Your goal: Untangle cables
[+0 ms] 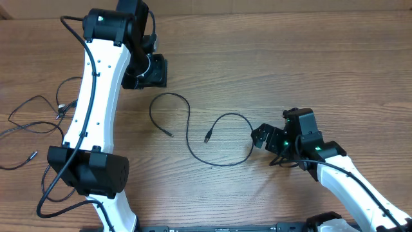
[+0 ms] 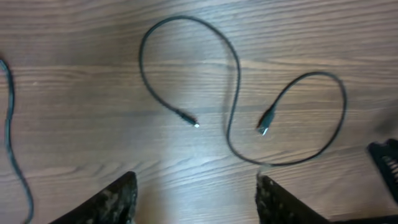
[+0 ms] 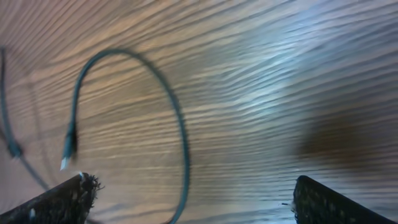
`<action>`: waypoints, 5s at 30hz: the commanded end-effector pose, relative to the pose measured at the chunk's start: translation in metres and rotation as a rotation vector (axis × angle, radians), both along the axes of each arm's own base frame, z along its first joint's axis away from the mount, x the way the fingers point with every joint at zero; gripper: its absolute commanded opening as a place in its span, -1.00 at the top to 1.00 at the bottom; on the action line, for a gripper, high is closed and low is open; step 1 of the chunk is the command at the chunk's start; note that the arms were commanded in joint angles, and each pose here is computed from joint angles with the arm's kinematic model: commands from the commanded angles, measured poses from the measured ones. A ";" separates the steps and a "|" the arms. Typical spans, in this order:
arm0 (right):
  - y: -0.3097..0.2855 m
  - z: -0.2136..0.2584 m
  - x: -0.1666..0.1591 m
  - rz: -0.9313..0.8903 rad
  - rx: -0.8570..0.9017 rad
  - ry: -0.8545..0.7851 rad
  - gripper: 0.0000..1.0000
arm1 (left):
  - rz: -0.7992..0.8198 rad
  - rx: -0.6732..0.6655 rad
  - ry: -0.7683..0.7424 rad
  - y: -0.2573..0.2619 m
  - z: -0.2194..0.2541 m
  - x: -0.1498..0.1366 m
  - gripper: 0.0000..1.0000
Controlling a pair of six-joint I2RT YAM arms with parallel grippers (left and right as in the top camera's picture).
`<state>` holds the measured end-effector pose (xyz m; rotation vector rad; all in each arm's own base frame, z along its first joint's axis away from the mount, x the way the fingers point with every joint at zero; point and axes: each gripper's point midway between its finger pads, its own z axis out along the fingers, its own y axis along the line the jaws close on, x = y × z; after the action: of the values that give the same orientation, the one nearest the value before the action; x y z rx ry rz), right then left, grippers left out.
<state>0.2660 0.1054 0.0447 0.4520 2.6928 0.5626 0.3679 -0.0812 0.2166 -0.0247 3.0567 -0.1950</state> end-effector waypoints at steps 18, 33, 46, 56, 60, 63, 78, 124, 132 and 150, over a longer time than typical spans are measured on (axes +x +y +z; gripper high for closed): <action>-0.033 0.015 0.016 -0.077 -0.082 -0.019 -1.00 | -0.068 0.124 0.013 -0.013 -0.014 -0.050 -0.10; -0.033 0.015 0.016 -0.078 -0.081 -0.020 -1.00 | 0.054 -0.029 -0.453 -0.003 -0.004 -0.078 -0.67; -0.033 0.013 0.013 -0.077 -0.084 -0.006 -1.00 | 0.027 -0.183 -0.662 -0.043 -0.008 0.004 -0.91; -0.034 0.013 0.012 -0.077 -0.085 -0.002 -1.00 | -0.017 -0.145 -0.439 -0.066 -0.105 0.019 -0.79; -0.034 0.013 0.012 -0.077 -0.085 -0.001 -1.00 | -0.038 -0.122 -0.348 -0.074 -0.142 0.014 -0.80; -0.034 0.013 0.012 -0.077 -0.085 -0.002 -1.00 | -0.056 -0.111 -0.290 -0.080 -0.164 0.008 -0.77; -0.034 0.013 0.012 -0.077 -0.085 -0.001 -1.00 | -0.109 -0.035 -0.069 -0.083 -0.205 -0.040 0.29; -0.035 0.009 0.005 -0.076 -0.092 0.031 -1.00 | 0.649 0.481 -0.757 0.202 0.163 0.044 0.91; -0.035 0.009 0.005 -0.076 -0.092 0.031 -1.00 | 0.844 0.533 -0.833 0.273 0.204 0.012 0.91; -0.035 0.009 0.005 -0.076 -0.092 0.031 -1.00 | 0.880 0.509 -0.752 0.277 0.188 -0.001 0.92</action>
<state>0.2603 0.0710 0.0432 0.5485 2.7423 0.4088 0.3710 0.1956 0.3925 -0.9523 2.0638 0.5169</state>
